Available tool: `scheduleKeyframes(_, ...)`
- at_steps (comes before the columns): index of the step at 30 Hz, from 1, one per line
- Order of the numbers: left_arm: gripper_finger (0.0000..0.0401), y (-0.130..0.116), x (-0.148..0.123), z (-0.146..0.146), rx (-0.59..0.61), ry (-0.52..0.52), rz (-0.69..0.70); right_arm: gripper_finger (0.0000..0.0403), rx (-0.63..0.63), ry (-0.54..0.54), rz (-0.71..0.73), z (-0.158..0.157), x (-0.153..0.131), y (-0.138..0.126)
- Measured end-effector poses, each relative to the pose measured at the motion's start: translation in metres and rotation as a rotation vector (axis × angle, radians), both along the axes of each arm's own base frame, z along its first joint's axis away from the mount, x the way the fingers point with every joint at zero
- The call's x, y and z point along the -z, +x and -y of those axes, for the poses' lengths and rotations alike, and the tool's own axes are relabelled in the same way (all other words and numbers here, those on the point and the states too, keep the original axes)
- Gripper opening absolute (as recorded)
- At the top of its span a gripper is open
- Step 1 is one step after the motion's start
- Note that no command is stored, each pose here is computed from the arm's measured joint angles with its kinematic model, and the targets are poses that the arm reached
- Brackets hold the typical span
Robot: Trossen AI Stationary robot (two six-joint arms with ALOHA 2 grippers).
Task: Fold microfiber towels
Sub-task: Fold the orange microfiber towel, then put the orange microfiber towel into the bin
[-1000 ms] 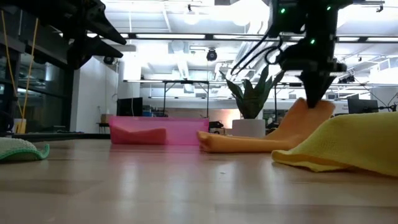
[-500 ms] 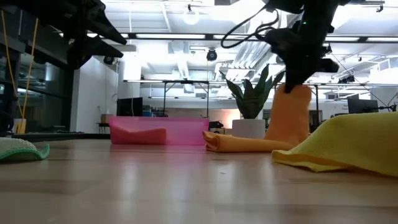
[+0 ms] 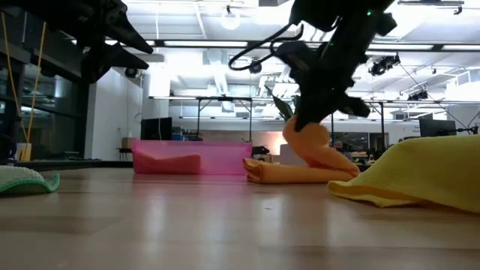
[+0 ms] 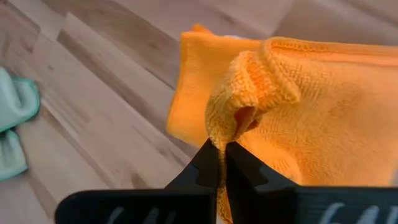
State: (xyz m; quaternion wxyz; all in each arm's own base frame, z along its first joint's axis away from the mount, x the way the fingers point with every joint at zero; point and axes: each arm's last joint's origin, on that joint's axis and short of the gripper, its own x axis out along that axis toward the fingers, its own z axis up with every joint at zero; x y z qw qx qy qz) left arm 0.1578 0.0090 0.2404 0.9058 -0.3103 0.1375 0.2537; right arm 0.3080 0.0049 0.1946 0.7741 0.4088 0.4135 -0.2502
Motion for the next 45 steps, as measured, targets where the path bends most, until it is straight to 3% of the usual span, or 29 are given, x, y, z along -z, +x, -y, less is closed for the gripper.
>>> scheduleKeyframes(10, 0.0148, 0.0, 0.0, 0.0, 0.0, 0.0, 0.0, 0.0, 0.039, 0.049, 0.062, -0.001, 0.022, 0.022)
scheduleKeyframes(18, 0.0148, 0.0, 0.0, 0.0, -0.011, 0.006, 0.001, 0.0006, 0.089, 0.071, 0.096, 0.001, 0.023, 0.025)
scheduleKeyframes(32, 0.0148, 0.0, 0.0, -0.001, -0.017, 0.008, 0.002, 0.0166, 0.139, 0.133, 0.364, 0.007, 0.005, 0.044)
scheduleKeyframes(40, 0.0148, 0.0, 0.0, -0.001, -0.026, 0.013, 0.003, 0.02, 0.008, 0.005, 0.372, 0.022, -0.017, 0.031)
scheduleKeyframes(45, 0.0148, 0.0, -0.001, -0.001, -0.032, 0.015, 0.004, 0.02, -0.011, -0.099, 0.215, 0.03, -0.038, -0.003)
